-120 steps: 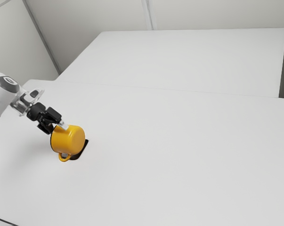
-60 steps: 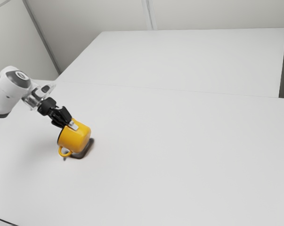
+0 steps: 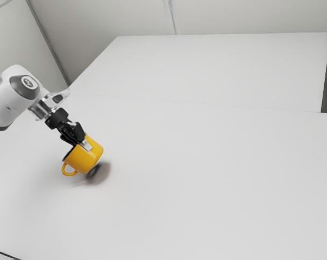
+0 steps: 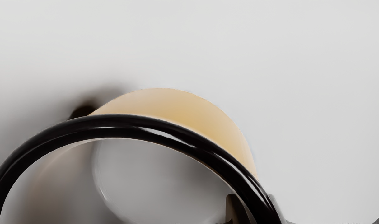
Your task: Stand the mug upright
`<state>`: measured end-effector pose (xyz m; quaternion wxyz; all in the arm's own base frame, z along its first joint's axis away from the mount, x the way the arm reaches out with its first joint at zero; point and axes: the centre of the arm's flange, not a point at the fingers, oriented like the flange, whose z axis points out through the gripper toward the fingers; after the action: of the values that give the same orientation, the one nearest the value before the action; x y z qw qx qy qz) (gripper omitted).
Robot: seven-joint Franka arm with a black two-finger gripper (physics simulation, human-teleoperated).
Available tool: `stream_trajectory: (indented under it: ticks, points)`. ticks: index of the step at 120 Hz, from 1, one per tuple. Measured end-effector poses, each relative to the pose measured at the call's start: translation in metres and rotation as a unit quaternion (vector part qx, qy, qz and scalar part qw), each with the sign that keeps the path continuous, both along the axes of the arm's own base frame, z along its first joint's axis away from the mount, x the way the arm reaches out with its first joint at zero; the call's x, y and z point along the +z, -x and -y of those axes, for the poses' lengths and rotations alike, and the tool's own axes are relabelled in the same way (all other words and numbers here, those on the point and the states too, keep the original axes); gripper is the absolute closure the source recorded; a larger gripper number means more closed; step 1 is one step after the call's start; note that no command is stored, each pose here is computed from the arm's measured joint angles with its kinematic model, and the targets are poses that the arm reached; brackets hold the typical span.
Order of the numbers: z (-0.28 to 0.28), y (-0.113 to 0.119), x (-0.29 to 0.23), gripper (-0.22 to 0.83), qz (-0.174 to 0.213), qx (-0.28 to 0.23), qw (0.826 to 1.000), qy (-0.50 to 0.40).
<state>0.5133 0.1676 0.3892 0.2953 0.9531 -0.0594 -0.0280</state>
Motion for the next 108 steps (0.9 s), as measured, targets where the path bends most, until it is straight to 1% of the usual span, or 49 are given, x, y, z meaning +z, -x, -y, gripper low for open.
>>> stream_trajectory:
  ticks: [16,30,43,55,65,75,94,108]
  points:
    - [0.032,0.012,0.002,0.77,0.021,-0.039,0.994,-0.098]
    - [0.06,0.009,-0.002,0.77,0.046,-0.088,0.977,-0.191]
    - [0.091,0.001,-0.005,0.77,0.064,-0.13,0.956,-0.254]
    - [0.12,-0.011,-0.016,0.77,0.072,-0.15,0.946,-0.278]
    - [0.143,-0.02,-0.02,0.77,0.081,-0.158,0.941,-0.288]
    - [0.156,-0.024,-0.022,0.77,0.084,-0.154,0.939,-0.294]
    - [0.15,-0.034,-0.03,0.77,0.073,-0.123,0.943,-0.301]
    - [0.171,-0.039,-0.04,0.77,0.067,-0.125,0.943,-0.302]
